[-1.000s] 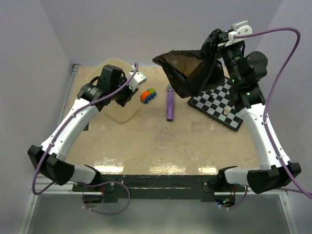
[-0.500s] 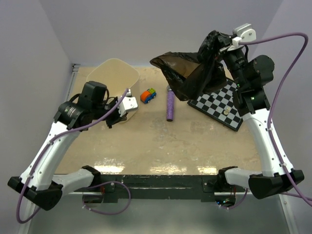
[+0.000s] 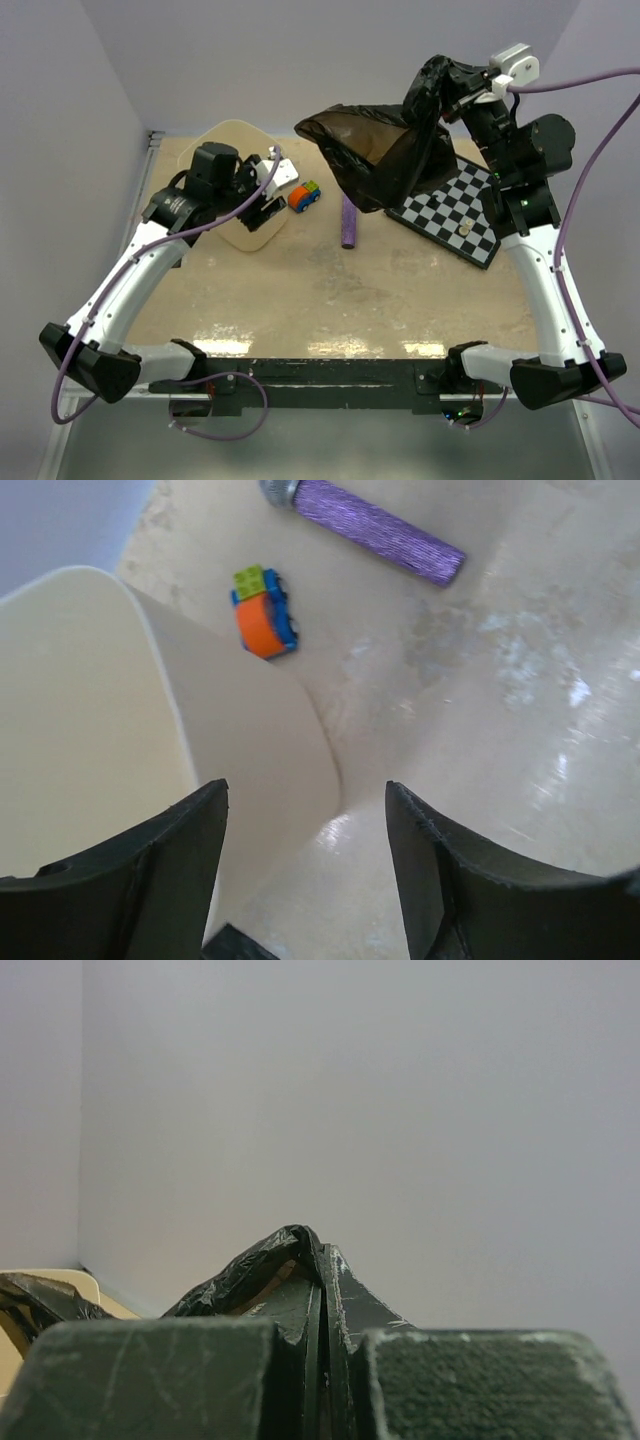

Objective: Put the trash bags into the trash bin

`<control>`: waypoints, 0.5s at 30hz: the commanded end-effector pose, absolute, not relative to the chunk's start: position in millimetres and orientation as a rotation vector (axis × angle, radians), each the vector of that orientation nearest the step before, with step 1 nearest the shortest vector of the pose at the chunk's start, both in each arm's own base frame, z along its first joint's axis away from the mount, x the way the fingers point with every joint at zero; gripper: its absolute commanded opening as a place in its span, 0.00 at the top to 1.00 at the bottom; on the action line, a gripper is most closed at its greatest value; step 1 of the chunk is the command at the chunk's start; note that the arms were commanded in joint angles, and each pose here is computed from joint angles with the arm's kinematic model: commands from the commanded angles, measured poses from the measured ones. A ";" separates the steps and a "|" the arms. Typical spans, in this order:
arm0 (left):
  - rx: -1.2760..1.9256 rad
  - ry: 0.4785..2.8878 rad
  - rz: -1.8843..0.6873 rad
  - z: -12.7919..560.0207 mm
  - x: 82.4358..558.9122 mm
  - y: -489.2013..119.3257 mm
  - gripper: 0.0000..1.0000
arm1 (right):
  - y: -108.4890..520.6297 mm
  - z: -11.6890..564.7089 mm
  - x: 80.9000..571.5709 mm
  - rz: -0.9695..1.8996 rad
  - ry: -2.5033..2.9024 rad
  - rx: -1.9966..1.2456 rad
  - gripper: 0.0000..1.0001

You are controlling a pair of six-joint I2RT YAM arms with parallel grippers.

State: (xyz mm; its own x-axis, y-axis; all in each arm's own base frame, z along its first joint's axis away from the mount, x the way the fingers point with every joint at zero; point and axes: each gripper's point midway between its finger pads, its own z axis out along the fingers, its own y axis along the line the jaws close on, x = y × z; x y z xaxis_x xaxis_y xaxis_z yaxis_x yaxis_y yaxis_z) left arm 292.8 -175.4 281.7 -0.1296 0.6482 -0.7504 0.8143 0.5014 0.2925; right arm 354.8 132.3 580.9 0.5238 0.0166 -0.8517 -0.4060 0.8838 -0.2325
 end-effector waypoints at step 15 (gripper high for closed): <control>1.235 1.987 -0.346 264.2 310.0 -194.9 1.00 | 122.7 602.1 343.6 0.216 0.946 -0.415 1.00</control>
State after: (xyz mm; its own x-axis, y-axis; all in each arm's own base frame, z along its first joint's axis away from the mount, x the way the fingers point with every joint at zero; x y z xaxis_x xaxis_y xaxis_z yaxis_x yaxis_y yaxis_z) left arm 335.7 -180.2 240.6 -0.2502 0.6998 -0.6691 0.8021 0.5369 0.2615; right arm 358.7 127.7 572.9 0.5066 0.0043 -0.8622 -0.3845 0.8962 -0.2215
